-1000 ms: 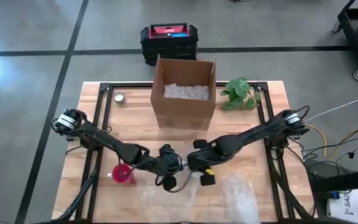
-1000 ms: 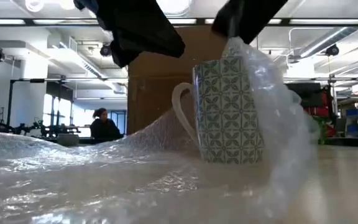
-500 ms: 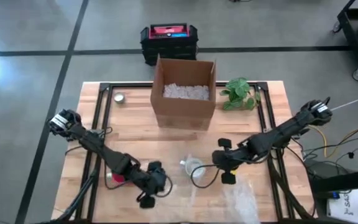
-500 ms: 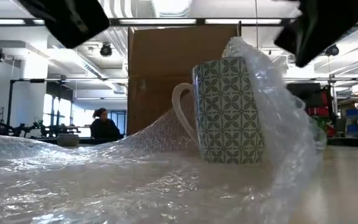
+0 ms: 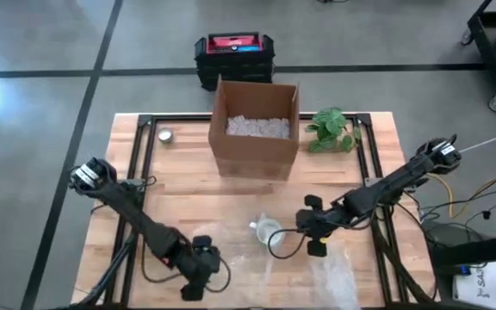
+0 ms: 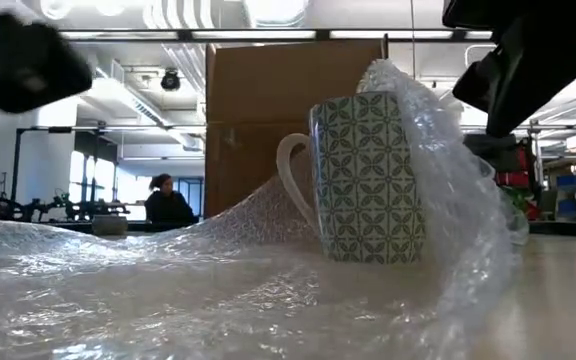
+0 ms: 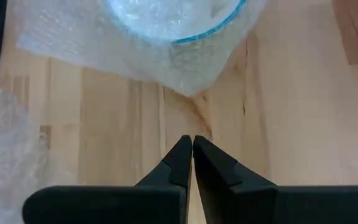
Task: Wrap mug
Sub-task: Wrap the white mug with bubble wrap
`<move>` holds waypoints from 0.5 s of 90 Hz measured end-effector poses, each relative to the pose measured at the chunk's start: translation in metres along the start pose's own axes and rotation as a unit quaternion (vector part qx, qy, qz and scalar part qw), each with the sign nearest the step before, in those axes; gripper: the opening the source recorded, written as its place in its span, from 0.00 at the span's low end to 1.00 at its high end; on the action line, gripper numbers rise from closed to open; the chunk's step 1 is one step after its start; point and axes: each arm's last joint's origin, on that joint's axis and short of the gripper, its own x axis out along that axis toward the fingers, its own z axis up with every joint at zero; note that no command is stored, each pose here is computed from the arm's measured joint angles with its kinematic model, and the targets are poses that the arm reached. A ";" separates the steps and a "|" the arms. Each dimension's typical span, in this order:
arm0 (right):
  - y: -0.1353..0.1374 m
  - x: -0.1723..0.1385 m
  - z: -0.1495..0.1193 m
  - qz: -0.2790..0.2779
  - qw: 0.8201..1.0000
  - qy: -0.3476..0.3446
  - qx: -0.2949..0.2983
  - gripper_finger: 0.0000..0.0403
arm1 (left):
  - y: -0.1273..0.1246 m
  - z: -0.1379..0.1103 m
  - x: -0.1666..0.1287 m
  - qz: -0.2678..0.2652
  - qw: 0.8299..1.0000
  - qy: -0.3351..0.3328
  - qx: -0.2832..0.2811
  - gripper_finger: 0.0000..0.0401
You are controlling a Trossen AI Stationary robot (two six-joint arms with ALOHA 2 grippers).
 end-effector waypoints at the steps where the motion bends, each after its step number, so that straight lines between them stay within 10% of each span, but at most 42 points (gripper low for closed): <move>1: 0.000 0.000 0.000 -0.001 1.000 -0.001 -0.002 0.01 | 0.000 -0.001 0.002 0.002 1.000 0.003 0.000 0.47; 45: 0.001 -0.002 0.005 -0.016 0.999 -0.020 -0.020 0.01 | 0.016 -0.012 0.052 0.075 0.993 0.071 0.051 0.21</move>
